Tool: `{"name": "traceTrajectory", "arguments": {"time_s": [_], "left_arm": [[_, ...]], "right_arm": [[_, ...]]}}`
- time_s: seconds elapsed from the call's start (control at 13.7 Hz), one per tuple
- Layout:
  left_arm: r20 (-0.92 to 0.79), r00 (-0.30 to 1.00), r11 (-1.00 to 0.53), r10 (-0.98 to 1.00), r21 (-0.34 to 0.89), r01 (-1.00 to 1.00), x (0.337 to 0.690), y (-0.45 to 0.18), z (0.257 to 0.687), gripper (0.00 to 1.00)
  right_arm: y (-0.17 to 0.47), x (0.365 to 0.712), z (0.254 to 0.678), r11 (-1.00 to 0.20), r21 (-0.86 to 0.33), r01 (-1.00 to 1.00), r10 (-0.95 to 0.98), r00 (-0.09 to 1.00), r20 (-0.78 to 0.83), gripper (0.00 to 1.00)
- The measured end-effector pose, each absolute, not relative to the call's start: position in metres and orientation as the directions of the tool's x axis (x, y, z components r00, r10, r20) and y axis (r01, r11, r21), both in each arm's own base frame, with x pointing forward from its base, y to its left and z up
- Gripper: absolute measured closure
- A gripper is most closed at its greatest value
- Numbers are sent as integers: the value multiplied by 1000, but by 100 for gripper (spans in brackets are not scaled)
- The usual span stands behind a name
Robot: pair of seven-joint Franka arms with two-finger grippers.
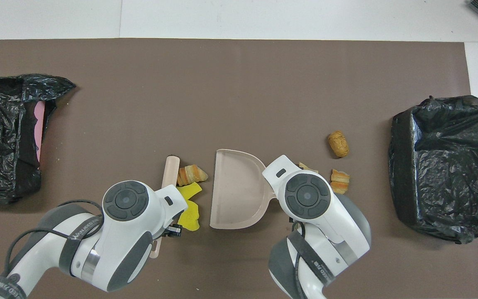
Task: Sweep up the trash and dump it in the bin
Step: 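Sweep the yellow pieces into the dustpan with the left gripper's brush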
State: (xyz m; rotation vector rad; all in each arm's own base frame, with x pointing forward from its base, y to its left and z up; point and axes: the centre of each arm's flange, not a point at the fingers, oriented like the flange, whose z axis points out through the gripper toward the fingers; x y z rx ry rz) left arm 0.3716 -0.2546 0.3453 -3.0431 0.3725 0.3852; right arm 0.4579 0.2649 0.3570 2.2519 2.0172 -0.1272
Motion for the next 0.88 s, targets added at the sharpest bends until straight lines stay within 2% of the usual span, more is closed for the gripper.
{"name": "traceTrajectory", "arguments": {"time_s": [0.44, 0.88], "left_arm": [[-240, 931, -961, -274, 109, -255, 332, -323, 357, 74], [-175, 970, -977, -168, 161, -140, 366, -355, 412, 74]], "right_arm": [[269, 460, 346, -121, 34, 992, 982, 124, -141, 68], [269, 460, 346, -120, 35, 992, 982, 123, -142, 68]]}}
